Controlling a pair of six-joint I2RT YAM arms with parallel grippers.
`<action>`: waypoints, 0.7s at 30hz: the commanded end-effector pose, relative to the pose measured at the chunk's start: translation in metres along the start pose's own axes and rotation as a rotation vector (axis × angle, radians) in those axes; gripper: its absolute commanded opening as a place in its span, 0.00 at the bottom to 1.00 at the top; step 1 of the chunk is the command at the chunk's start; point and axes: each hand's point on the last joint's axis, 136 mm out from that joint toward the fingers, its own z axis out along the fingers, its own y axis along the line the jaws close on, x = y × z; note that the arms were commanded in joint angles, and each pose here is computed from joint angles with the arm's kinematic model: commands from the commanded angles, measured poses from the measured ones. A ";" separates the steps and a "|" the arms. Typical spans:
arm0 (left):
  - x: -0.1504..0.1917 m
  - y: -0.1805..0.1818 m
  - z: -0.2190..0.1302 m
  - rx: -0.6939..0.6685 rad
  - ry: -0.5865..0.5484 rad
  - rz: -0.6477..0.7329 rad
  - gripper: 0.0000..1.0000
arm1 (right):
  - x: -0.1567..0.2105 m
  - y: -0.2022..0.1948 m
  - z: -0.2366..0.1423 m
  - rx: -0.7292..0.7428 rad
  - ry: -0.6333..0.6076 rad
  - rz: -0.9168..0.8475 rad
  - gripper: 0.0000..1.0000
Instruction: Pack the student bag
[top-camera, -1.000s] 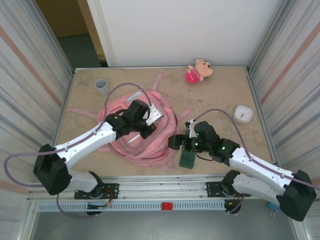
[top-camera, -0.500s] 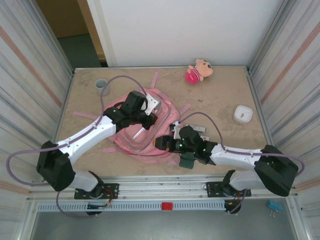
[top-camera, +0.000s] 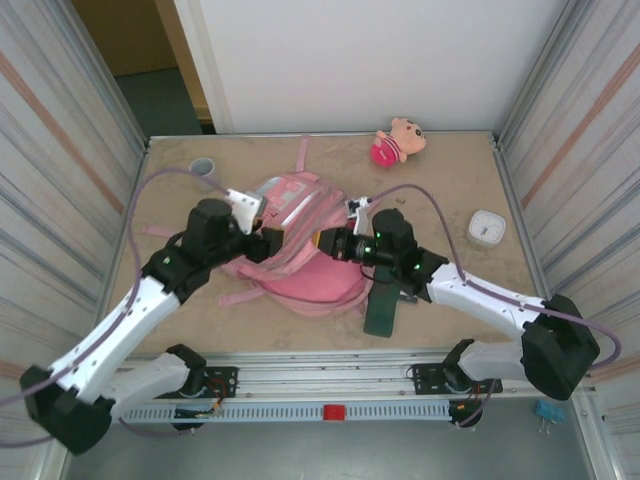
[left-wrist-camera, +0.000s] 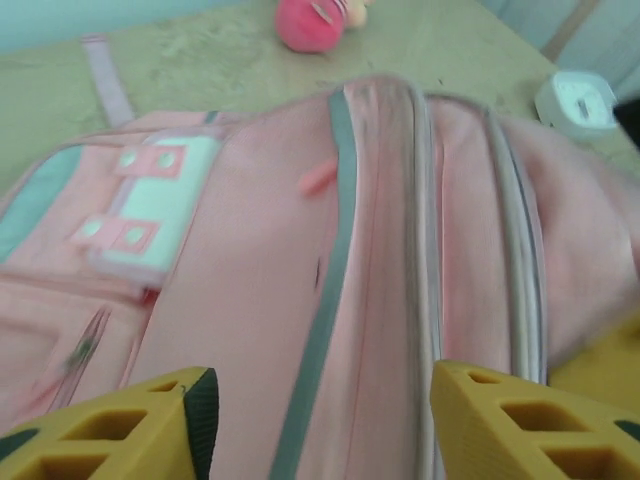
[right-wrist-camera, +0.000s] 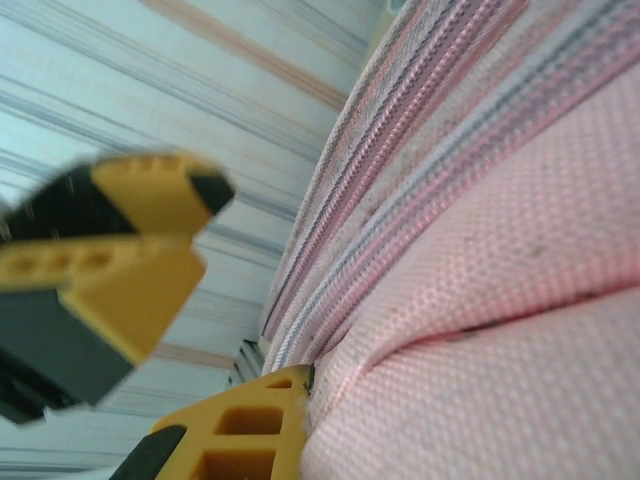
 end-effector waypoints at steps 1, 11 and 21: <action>0.024 0.027 -0.015 -0.131 -0.026 -0.084 0.61 | -0.036 0.038 -0.010 -0.097 -0.027 -0.077 0.04; 0.100 0.049 -0.006 -0.174 -0.075 -0.223 0.59 | -0.084 0.071 -0.012 -0.118 -0.043 -0.093 0.03; 0.132 0.044 0.036 -0.104 -0.070 -0.066 0.63 | -0.092 0.094 -0.011 -0.161 -0.023 -0.103 0.03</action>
